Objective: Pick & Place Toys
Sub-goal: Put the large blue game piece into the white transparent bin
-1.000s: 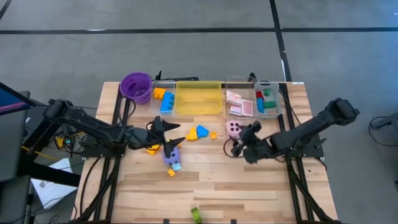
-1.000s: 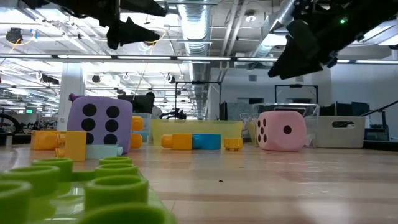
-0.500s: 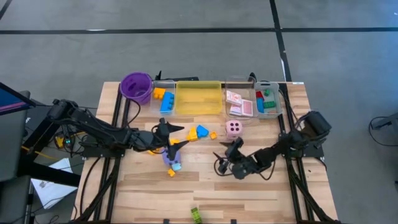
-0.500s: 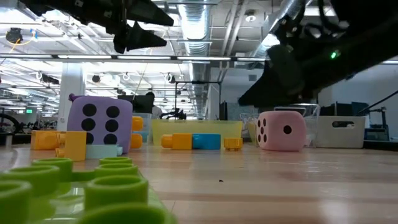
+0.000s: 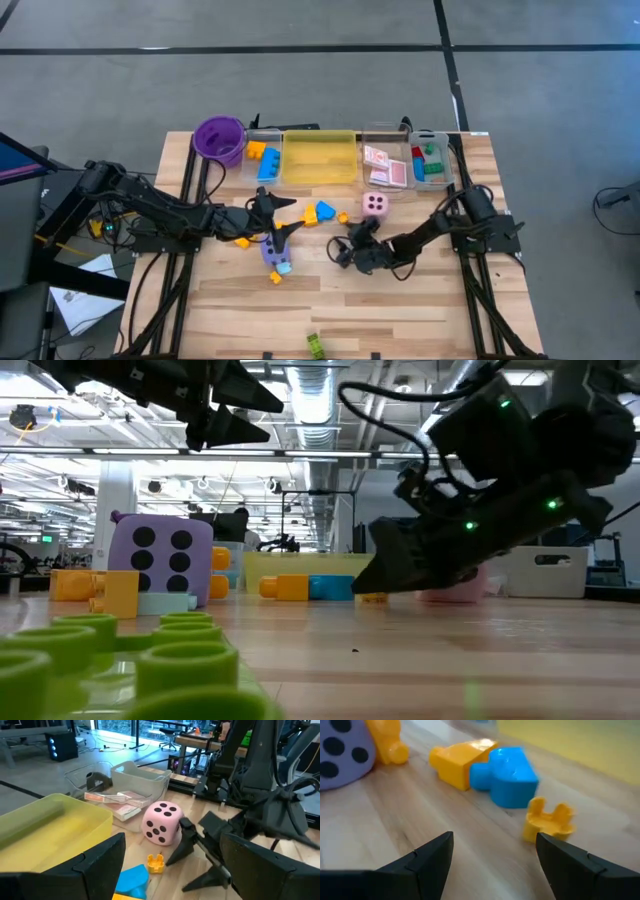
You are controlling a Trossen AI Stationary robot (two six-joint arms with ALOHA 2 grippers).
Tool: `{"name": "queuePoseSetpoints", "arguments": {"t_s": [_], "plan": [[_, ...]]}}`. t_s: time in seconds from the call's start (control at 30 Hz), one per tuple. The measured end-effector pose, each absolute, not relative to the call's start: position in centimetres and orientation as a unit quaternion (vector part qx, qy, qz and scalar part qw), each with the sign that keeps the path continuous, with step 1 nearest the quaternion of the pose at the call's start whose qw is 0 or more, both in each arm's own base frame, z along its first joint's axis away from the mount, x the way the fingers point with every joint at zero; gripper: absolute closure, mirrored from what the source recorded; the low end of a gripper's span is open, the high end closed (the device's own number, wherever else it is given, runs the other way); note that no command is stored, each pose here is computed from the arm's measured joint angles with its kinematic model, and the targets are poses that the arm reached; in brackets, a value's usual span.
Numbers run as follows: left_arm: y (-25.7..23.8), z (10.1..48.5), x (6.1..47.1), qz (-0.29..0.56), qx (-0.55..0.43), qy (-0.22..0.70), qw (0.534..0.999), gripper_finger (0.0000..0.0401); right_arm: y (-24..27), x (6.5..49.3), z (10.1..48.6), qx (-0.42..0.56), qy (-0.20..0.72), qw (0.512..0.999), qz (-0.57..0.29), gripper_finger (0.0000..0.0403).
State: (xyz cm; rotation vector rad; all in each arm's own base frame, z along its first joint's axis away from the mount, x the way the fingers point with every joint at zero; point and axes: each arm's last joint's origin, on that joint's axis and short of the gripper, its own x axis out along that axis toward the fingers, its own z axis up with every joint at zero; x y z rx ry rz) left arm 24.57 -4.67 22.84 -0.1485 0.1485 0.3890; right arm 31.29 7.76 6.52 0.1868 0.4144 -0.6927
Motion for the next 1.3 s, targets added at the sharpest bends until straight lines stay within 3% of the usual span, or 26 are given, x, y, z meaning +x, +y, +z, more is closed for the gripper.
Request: {"name": "queuePoseSetpoints", "arguments": {"t_s": [0.63, 1.3], "plan": [[-4.7, 22.9, 24.6, 0.192, -0.074, 0.073, 0.976, 0.0084, 7.3, 31.9, 5.7, 0.165, 0.202, 0.885, -0.386, 0.0126], [-4.7, 22.9, 24.5, 0.192, -0.078, 0.073, 0.975, 0.0084, 6.4, 31.1, 5.1, 0.178, 0.202, 0.857, -0.44, 0.0127]]}}
